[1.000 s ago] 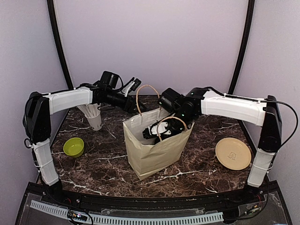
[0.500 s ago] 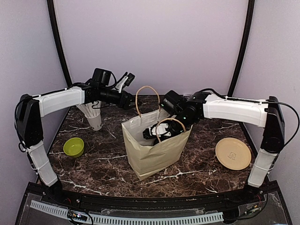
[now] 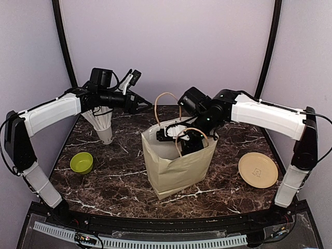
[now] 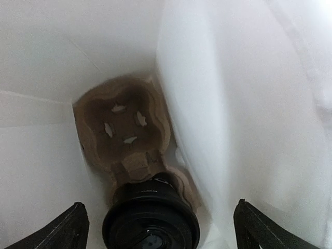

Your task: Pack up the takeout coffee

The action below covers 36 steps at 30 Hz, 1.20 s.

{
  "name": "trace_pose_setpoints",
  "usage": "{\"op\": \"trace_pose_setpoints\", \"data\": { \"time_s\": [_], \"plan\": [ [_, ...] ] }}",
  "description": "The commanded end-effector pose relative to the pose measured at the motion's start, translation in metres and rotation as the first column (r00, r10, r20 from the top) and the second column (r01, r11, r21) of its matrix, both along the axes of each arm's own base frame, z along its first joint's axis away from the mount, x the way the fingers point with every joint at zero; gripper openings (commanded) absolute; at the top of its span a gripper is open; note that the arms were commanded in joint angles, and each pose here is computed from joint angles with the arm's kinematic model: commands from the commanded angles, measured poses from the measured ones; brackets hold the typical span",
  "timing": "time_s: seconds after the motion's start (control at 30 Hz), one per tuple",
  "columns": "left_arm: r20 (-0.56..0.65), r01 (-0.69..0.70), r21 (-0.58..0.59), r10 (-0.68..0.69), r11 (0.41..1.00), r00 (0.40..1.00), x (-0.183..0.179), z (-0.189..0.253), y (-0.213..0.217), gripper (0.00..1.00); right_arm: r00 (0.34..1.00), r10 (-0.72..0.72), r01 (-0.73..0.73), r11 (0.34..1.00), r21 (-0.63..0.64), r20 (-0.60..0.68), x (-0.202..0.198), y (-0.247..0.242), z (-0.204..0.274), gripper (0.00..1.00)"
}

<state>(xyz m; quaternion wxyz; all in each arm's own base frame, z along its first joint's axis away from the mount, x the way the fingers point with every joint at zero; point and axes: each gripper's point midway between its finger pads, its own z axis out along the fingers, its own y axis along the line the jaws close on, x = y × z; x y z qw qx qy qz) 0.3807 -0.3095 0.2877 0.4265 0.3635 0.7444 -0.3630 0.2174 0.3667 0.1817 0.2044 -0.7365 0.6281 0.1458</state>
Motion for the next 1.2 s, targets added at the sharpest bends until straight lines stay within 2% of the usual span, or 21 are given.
{"op": "trace_pose_setpoints", "data": {
  "time_s": [0.0, 0.2, 0.3, 0.53, 0.63, 0.9, 1.17],
  "plan": [
    [0.019, -0.002, 0.011, 0.002, 1.0, 1.0, -0.015, 0.006, 0.009, 0.79, 1.0, -0.02, 0.021, 0.999, 0.05, -0.006, -0.005, 0.0, 0.029, 0.99],
    [0.028, 0.005, -0.009, -0.005, 1.0, 1.0, -0.034, 0.016, 0.016, 0.79, 1.0, -0.014, 0.013, 0.996, 0.085, 0.019, -0.004, 0.003, 0.054, 0.99],
    [0.035, 0.051, -0.026, -0.05, 0.998, 0.998, -0.055, 0.028, 0.015, 0.79, 0.999, -0.022, 0.016, 0.993, 0.116, 0.049, -0.001, 0.003, 0.072, 0.99],
    [0.069, 0.141, 0.034, -0.143, 0.989, 0.987, -0.101, 0.033, -0.013, 0.81, 0.991, -0.061, 0.043, 0.988, 0.147, 0.118, 0.011, 0.003, 0.09, 0.99],
    [0.078, 0.15, 0.04, -0.153, 0.988, 0.985, -0.104, 0.036, -0.022, 0.81, 0.986, -0.074, 0.051, 0.987, 0.149, 0.152, 0.014, -0.001, 0.099, 0.97],
    [0.161, 0.028, 0.062, -0.038, 0.998, 0.986, -0.084, 0.056, -0.013, 0.8, 0.97, -0.089, 0.021, 0.958, 0.286, 0.225, 0.006, -0.011, 0.159, 0.95],
    [0.113, 0.22, -0.043, -0.214, 0.975, 0.97, -0.103, 0.066, -0.044, 0.8, 0.955, -0.127, 0.043, 0.954, 0.297, 0.268, 0.009, -0.022, 0.169, 0.93]
  ]
}}
